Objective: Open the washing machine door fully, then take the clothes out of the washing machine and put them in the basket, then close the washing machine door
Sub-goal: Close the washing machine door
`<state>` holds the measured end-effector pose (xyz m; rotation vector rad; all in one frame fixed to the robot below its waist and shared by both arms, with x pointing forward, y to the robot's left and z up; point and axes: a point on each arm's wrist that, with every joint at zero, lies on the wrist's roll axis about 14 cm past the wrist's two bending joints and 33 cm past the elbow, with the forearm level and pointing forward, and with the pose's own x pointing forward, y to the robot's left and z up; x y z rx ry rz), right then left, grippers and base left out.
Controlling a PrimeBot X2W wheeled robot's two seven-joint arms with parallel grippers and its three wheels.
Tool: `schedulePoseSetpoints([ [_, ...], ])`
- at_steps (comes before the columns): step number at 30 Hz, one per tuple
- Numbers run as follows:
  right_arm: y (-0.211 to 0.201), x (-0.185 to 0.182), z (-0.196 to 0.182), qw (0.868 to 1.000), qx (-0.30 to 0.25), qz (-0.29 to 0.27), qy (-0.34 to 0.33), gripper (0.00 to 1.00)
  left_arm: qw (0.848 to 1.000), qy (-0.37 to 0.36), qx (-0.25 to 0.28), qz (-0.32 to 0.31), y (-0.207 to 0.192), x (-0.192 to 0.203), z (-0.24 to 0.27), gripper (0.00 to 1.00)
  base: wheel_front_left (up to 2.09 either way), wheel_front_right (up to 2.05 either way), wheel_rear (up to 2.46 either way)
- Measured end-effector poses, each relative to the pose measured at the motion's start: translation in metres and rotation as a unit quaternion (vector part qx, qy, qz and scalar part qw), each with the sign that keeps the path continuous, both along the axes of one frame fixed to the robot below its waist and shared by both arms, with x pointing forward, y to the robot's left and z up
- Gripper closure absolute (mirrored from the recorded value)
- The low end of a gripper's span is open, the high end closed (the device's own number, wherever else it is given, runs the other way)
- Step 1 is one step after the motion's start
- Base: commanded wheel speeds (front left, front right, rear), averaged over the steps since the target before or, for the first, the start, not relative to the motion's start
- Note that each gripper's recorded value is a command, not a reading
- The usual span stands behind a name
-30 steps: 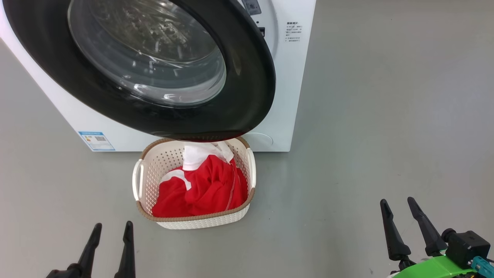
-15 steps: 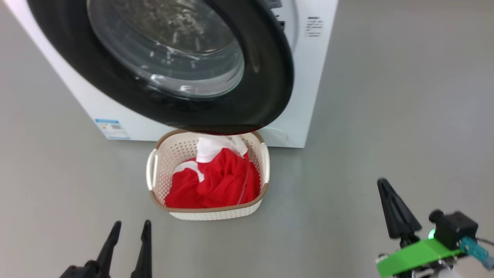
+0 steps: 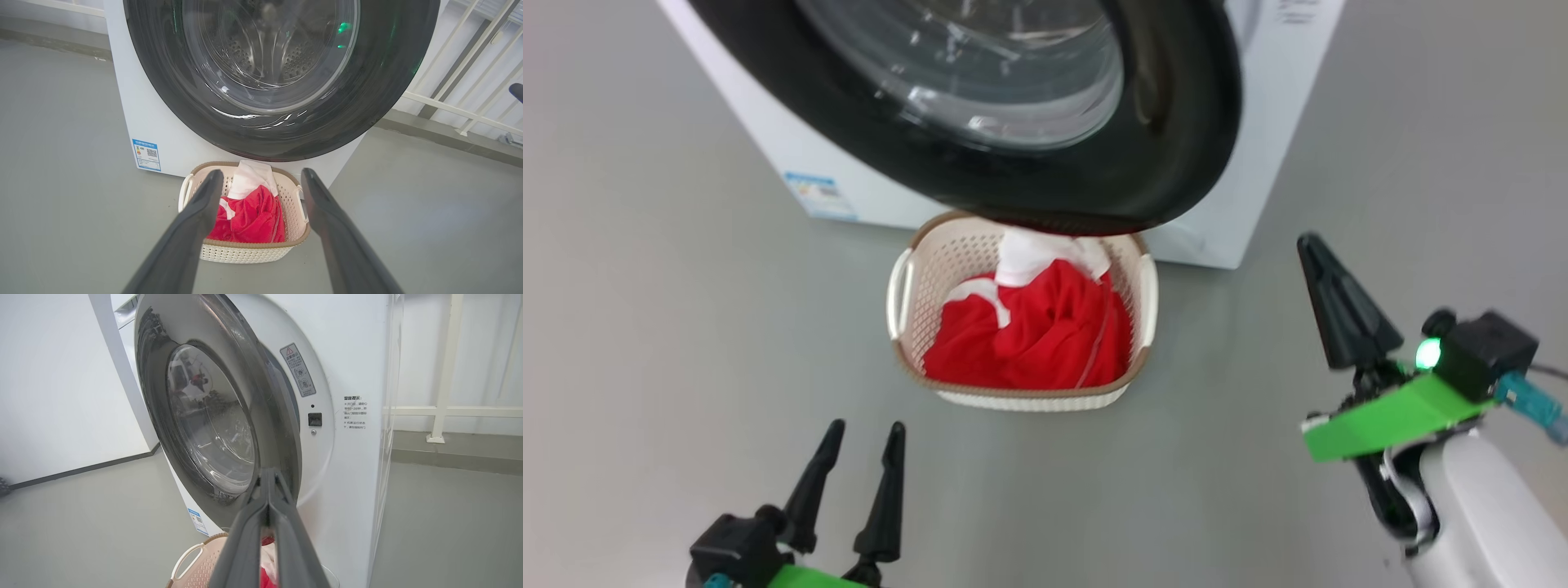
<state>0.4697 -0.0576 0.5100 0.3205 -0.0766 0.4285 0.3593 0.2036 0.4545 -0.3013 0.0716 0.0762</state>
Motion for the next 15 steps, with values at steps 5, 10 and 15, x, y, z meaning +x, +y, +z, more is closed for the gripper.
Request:
schedulePoseSetpoints([
  [5,0.023,0.021,0.004,0.999,0.012,0.03,-0.009,1.0,1.0,0.008,-0.01,0.007,0.0,0.002,-0.004,0.0,0.0,0.0,0.0],
  [10,0.037,0.045,0.002,0.999,0.007,0.047,-0.017,1.0,1.0,0.01,-0.015,0.012,0.0,0.008,-0.005,0.0,0.0,0.0,0.0],
  [15,0.048,0.067,-0.007,0.998,0.006,0.059,-0.016,1.0,0.999,0.023,-0.021,0.015,-0.001,0.012,-0.012,0.0,0.0,0.0,0.0],
])
